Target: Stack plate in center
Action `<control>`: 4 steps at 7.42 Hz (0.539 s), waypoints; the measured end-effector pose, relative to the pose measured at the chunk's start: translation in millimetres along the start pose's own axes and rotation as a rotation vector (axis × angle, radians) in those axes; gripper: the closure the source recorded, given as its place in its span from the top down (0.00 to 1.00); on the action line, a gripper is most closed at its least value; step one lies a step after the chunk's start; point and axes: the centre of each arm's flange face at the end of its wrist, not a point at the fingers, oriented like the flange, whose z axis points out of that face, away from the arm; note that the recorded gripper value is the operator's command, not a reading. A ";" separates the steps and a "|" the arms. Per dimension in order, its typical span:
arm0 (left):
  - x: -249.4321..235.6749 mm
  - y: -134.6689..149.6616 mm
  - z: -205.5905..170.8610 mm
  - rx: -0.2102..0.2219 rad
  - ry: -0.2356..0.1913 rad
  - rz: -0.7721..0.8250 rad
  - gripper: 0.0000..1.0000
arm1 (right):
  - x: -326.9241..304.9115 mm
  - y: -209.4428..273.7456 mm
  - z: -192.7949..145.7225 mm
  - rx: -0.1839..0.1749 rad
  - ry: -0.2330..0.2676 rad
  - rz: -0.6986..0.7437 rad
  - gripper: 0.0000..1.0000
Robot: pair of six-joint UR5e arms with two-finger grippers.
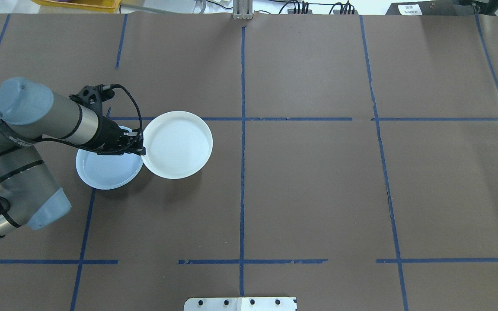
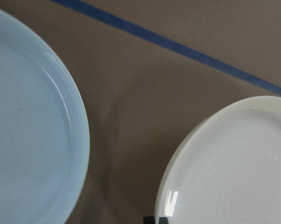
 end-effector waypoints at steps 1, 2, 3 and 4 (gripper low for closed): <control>-33.0 -14.7 -20.8 -0.031 -0.005 0.042 0.00 | 0.0 0.0 0.0 0.000 0.000 0.000 1.00; -67.3 -24.4 -38.1 -0.055 -0.013 0.078 0.00 | 0.0 0.0 0.0 0.000 0.000 -0.001 1.00; -97.4 -30.4 -48.7 -0.064 -0.027 0.104 0.00 | 0.0 0.0 0.0 0.000 0.000 0.000 1.00; -117.9 -33.7 -51.3 -0.070 -0.042 0.117 0.00 | 0.0 0.0 0.0 0.000 0.000 0.000 1.00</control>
